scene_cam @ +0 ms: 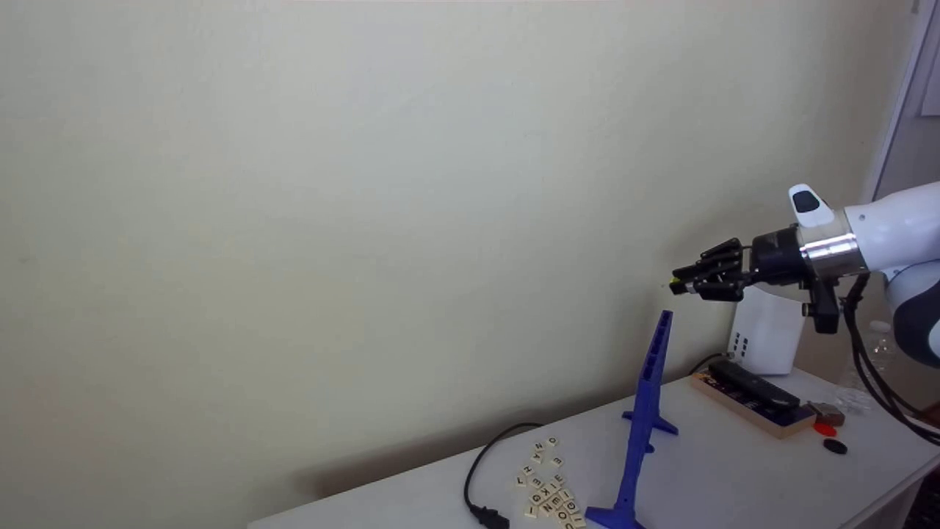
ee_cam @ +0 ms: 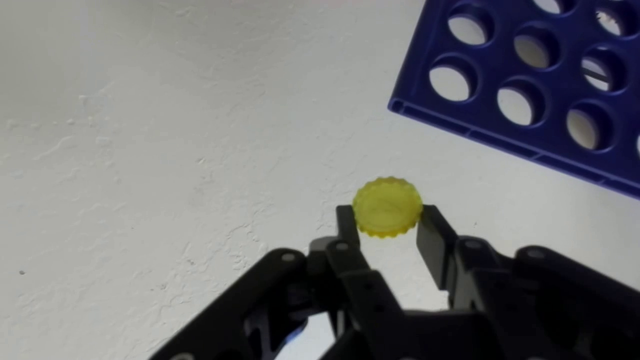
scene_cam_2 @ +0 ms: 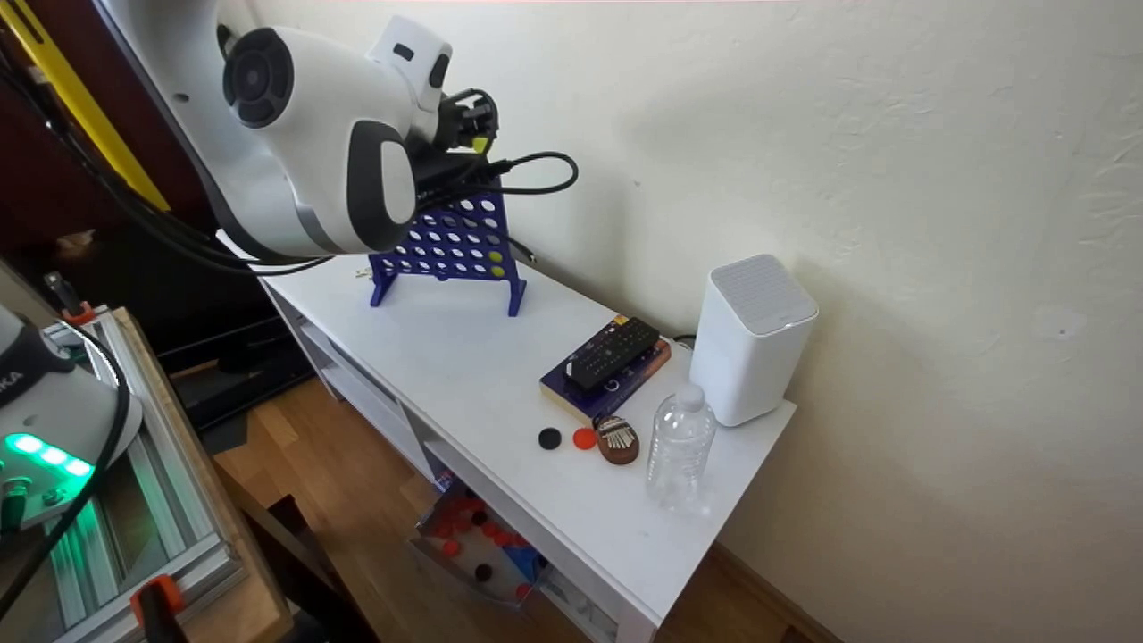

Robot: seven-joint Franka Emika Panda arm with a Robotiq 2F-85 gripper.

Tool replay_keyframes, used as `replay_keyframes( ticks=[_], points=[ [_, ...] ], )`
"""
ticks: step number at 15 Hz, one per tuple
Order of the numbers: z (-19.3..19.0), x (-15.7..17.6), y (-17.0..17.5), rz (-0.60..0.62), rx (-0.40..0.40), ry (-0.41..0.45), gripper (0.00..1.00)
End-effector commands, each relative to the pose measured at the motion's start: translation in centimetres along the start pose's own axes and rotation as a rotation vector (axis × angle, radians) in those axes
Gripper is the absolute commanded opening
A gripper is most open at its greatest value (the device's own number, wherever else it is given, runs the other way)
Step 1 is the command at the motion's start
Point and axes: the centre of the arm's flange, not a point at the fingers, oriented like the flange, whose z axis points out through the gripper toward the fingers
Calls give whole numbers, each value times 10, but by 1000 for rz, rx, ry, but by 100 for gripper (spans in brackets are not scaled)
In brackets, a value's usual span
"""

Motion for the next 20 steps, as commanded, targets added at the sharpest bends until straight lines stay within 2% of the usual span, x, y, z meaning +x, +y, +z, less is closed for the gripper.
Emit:
replay_keyframes(
  ticks=[1,11,12,20],
  points=[
    [0,0,0,0,0,0,36],
    [0,0,0,0,0,0,36],
    [0,0,0,0,0,0,11],
    [33,-6,38,56,-138,37,11]
  ],
)
